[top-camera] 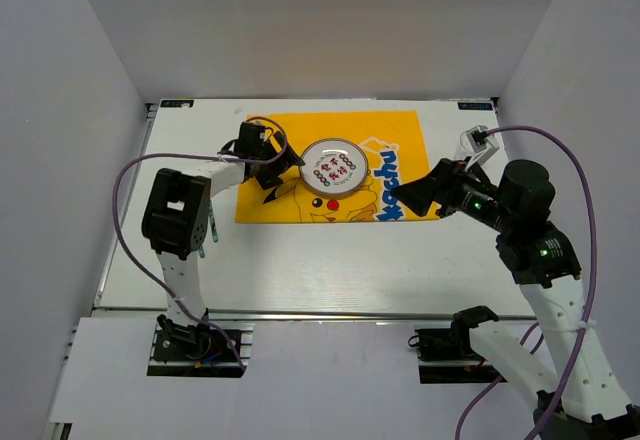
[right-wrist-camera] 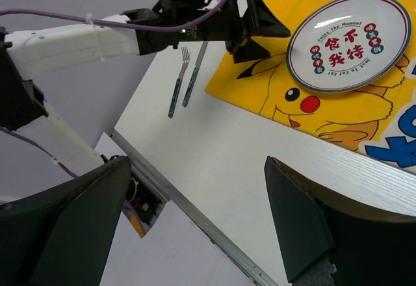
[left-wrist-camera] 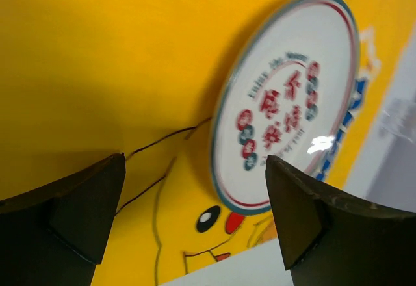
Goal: Set the dinner table for one person
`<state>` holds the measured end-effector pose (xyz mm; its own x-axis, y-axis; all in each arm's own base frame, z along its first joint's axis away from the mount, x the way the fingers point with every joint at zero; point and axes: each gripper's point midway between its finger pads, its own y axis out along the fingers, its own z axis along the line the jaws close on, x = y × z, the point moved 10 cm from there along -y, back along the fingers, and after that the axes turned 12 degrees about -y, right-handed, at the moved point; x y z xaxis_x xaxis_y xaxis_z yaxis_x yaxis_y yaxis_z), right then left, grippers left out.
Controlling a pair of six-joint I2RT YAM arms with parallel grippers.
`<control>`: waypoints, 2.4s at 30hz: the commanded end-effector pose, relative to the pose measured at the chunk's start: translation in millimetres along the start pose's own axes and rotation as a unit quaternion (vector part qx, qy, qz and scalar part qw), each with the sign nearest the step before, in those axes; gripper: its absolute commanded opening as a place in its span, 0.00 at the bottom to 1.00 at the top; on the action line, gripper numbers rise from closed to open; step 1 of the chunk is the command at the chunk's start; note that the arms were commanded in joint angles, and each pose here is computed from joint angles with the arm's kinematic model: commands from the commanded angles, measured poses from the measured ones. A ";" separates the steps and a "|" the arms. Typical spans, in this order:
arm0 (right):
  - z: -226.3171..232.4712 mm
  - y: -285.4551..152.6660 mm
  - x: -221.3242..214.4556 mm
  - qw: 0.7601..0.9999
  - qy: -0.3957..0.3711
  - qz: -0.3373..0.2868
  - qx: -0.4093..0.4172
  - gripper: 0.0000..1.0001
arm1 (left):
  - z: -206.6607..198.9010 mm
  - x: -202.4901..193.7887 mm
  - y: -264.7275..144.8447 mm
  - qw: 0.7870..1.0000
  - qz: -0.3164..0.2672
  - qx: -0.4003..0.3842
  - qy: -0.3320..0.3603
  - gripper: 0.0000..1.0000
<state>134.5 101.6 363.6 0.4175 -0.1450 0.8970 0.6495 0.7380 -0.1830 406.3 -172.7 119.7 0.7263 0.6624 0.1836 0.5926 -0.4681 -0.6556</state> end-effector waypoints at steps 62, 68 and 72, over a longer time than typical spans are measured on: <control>-391.6 107.1 -4.2 0.759 0.174 0.157 -0.608 0.66 | 8.6 -13.5 -240.8 0.938 -0.240 0.183 0.172 0.98; -400.4 112.4 -16.5 0.761 0.179 0.171 -0.600 0.57 | 8.9 -13.6 -238.1 0.939 -0.233 0.182 0.175 0.98; -402.9 113.5 -21.4 0.760 0.183 0.175 -0.599 0.30 | 9.8 -13.7 -237.2 0.939 -0.232 0.184 0.176 0.98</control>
<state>450.9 -71.3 159.6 0.7271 -0.4091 0.5513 0.4546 -0.3149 -0.8332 252.8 -63.3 264.1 0.5287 0.4879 0.6946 0.7480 0.1189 -0.6529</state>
